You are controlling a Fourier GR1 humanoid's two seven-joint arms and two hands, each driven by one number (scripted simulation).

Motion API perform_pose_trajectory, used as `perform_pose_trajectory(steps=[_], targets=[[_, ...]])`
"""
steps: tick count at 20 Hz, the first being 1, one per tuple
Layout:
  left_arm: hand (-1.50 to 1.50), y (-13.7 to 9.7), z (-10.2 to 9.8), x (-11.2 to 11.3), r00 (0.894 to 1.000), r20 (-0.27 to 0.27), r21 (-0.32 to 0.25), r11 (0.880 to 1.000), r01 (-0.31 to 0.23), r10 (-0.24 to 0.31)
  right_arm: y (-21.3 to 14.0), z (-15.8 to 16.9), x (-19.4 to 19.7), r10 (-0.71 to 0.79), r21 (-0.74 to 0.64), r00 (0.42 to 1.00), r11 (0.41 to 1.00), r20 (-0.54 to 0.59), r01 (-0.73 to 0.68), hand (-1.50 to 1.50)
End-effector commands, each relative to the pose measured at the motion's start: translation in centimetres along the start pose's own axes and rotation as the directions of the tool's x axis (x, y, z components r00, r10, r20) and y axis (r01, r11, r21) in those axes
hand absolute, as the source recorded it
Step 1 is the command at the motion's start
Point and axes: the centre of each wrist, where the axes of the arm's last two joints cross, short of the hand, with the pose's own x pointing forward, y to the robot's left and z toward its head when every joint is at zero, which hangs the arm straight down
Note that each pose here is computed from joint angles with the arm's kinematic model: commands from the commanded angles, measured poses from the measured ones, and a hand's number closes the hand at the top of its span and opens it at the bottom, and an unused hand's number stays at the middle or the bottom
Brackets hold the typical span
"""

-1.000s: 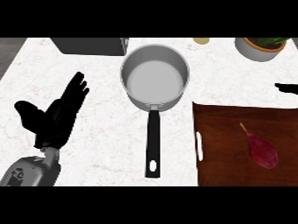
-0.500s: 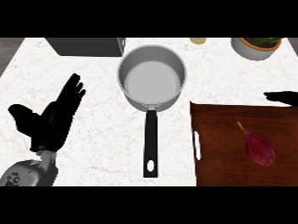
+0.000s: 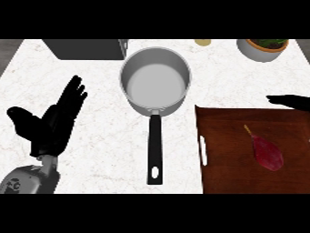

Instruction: Pick the pear from the tray and place it in the pot

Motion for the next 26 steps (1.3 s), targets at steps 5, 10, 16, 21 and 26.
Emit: perform_pose_trajectory(steps=[5, 10, 16, 21, 26], targets=[[0.0, 0.5, 0.5, -1.0, 1.0, -0.028, 0.018, 1.0, -0.006, 0.006, 1.1, -2.4, 1.5, -0.055, 0.103, 0.998, 0.993, -0.001, 0.055, -1.5], [0.0, 0.0, 0.0, 1.0, 1.0, 0.0, 0.007, 1.0, 0.003, -0.003, 2.5, -4.4, 0.8, -0.031, 0.116, 0.999, 0.993, -0.036, 0.035, -1.5], [0.0, 2.0, 1.4, 0.6, 1.0, -0.007, 0.008, 1.0, 0.002, -0.002, 4.1, -5.5, 1.2, 0.021, 0.148, 0.999, 0.989, -0.029, -0.016, -1.5], [0.0, -0.4, -0.3, 0.7, 1.0, -0.002, 0.008, 1.0, -0.007, 0.007, 6.0, -7.0, 0.5, 0.08, 0.212, 0.993, 0.975, -0.087, -0.06, -1.5], [0.0, 1.7, 0.1, -0.2, 1.0, -0.01, 0.008, 1.0, -0.003, 0.003, 6.5, -5.1, 0.0, 0.109, 0.226, 0.99, 0.97, -0.094, -0.085, -1.5]])
